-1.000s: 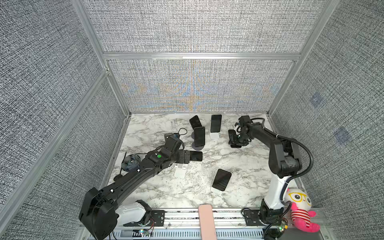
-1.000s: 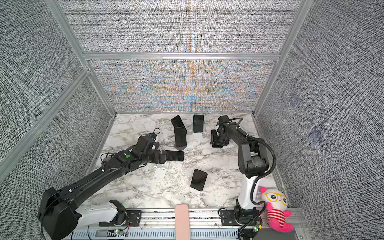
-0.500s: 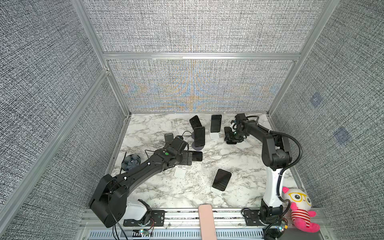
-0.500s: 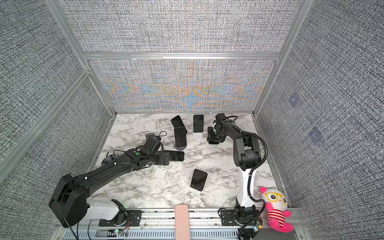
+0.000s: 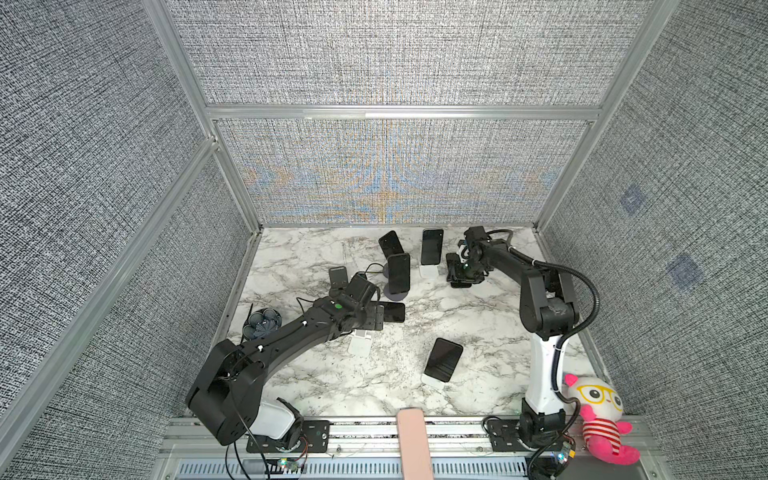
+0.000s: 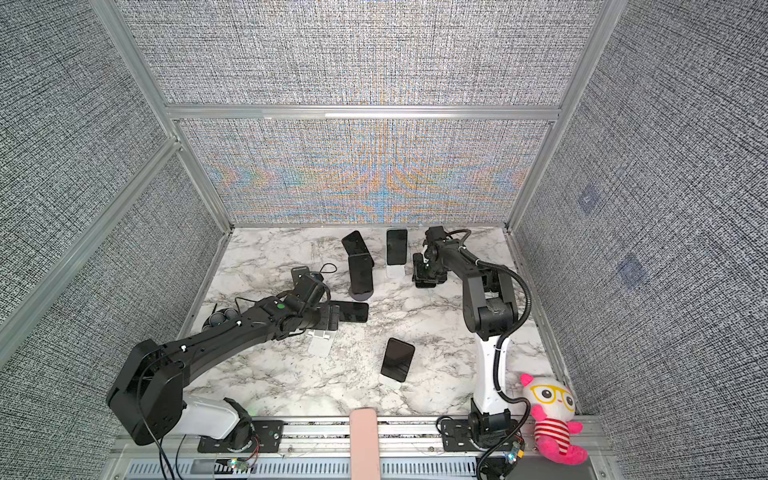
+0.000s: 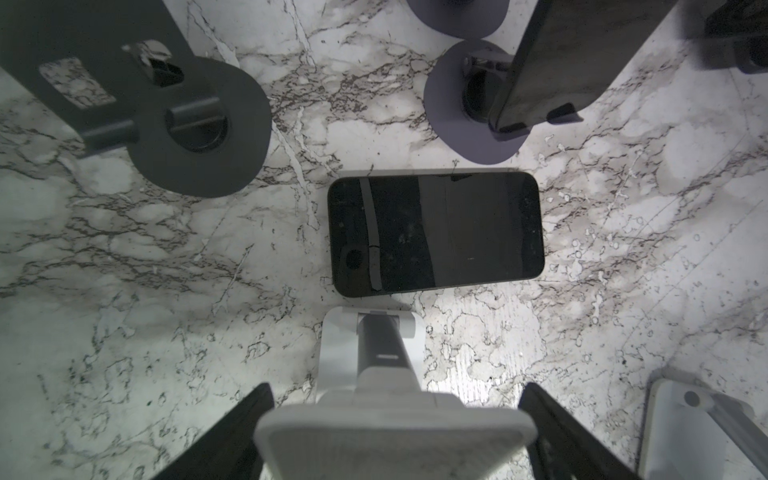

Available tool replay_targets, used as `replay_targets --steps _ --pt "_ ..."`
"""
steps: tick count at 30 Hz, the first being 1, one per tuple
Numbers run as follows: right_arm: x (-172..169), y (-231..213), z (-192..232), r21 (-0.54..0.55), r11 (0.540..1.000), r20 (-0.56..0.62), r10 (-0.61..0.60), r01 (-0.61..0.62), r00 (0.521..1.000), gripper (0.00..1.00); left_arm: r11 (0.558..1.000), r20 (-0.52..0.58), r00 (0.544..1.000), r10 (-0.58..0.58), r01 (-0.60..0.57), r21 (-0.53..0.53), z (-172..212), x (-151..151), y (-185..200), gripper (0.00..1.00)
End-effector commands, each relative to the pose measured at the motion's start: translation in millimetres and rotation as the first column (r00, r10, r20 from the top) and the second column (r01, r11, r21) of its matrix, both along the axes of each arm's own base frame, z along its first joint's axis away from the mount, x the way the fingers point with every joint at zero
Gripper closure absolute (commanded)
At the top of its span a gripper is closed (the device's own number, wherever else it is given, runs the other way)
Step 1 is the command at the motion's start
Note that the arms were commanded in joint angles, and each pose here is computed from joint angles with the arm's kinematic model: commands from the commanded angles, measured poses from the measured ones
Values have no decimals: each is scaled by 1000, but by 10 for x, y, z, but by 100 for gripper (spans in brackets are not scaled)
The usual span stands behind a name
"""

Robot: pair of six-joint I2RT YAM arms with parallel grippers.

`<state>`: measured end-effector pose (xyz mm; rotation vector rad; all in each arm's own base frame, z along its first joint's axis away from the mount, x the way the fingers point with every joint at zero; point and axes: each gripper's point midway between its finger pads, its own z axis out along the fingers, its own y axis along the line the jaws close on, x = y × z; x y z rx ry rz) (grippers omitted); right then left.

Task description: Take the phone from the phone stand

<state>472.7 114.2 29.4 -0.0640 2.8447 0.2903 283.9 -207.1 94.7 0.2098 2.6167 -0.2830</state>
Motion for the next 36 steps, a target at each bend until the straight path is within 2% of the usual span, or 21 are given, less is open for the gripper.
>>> replay_targets --steps 1,6,15,26,29,32,36 --pt "-203 2 -101 4 1000 -95 -12 12 995 47 1000 14 1000 7 -7 9 17 44 2 13" --pt "-208 1 -32 4 1000 -89 -4 4 996 42 1000 3 1000 18 -18 20 1 61 7 21" --pt "-232 -30 16 -9 1000 -101 13 -14 995 36 999 1 1000 22 -22 39 8 85 16 29" --pt "-209 -57 68 -20 1000 -105 19 -21 994 23 997 -28 999 31 -29 65 -50 85 29 35" --pt "-209 -119 205 -50 999 -66 15 -18 998 23 990 -39 994 99 -95 100 -47 82 131 41" --pt "-248 -180 458 -60 998 -8 18 -18 1000 23 983 -42 992 117 -109 148 -34 72 216 45" --pt "-399 -184 845 -68 994 78 93 -88 993 25 972 -35 988 153 -144 187 -3 72 338 48"
